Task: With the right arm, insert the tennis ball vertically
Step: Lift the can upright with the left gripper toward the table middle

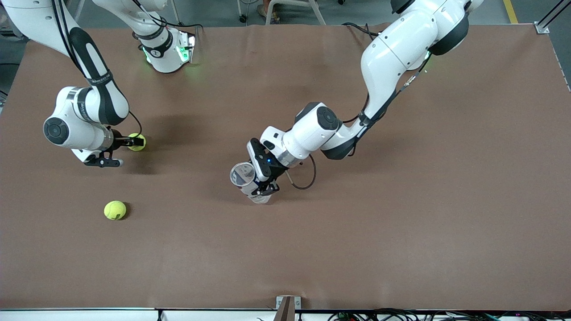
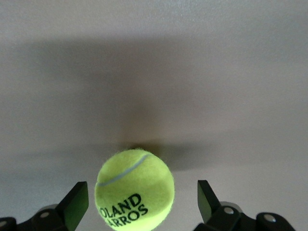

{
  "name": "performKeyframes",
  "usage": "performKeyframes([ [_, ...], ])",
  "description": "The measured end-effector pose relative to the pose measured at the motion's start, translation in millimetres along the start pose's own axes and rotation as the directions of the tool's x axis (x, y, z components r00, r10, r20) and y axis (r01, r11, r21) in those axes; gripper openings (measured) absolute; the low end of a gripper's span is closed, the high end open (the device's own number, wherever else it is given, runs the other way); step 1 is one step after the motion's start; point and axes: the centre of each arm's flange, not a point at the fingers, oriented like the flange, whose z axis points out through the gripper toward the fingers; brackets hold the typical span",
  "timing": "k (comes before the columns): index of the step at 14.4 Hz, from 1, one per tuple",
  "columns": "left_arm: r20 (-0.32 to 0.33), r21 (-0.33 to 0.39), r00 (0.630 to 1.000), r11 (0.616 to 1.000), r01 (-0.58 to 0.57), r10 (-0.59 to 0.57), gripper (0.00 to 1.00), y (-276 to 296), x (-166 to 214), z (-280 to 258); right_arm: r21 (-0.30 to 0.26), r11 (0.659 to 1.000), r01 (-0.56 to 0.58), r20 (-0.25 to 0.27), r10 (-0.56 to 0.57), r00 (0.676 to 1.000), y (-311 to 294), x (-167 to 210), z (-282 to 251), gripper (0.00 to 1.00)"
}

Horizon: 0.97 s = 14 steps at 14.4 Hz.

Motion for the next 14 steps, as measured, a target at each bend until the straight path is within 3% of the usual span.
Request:
performKeyframes([
  [6, -0.061, -0.003, 0.994, 0.996, 0.090, -0.090, 0.67, 26.7, -19.2, 16.7, 0.000, 1.000, 0.000, 0.007, 0.000, 1.000, 0.0, 0.0, 3.2, 0.96],
  [8, -0.058, -0.009, 0.990, 0.992, 0.126, -0.127, 0.68, 29.0, -20.5, 17.9, 0.001, 1.000, 0.001, 0.011, -0.001, 1.000, -0.5, -0.3, 3.8, 0.85],
  [11, -0.040, -0.027, 0.984, 0.985, 0.171, -0.172, 0.70, 37.9, -29.1, 25.7, 0.001, 1.000, 0.001, 0.020, -0.001, 1.000, -0.6, -0.3, 8.2, 0.81],
  [14, -0.046, -0.031, 0.983, 0.984, 0.177, -0.179, 0.74, 42.1, -29.7, 27.9, 0.001, 1.000, 0.001, 0.025, -0.001, 1.000, -0.7, -0.1, 10.3, 0.70],
])
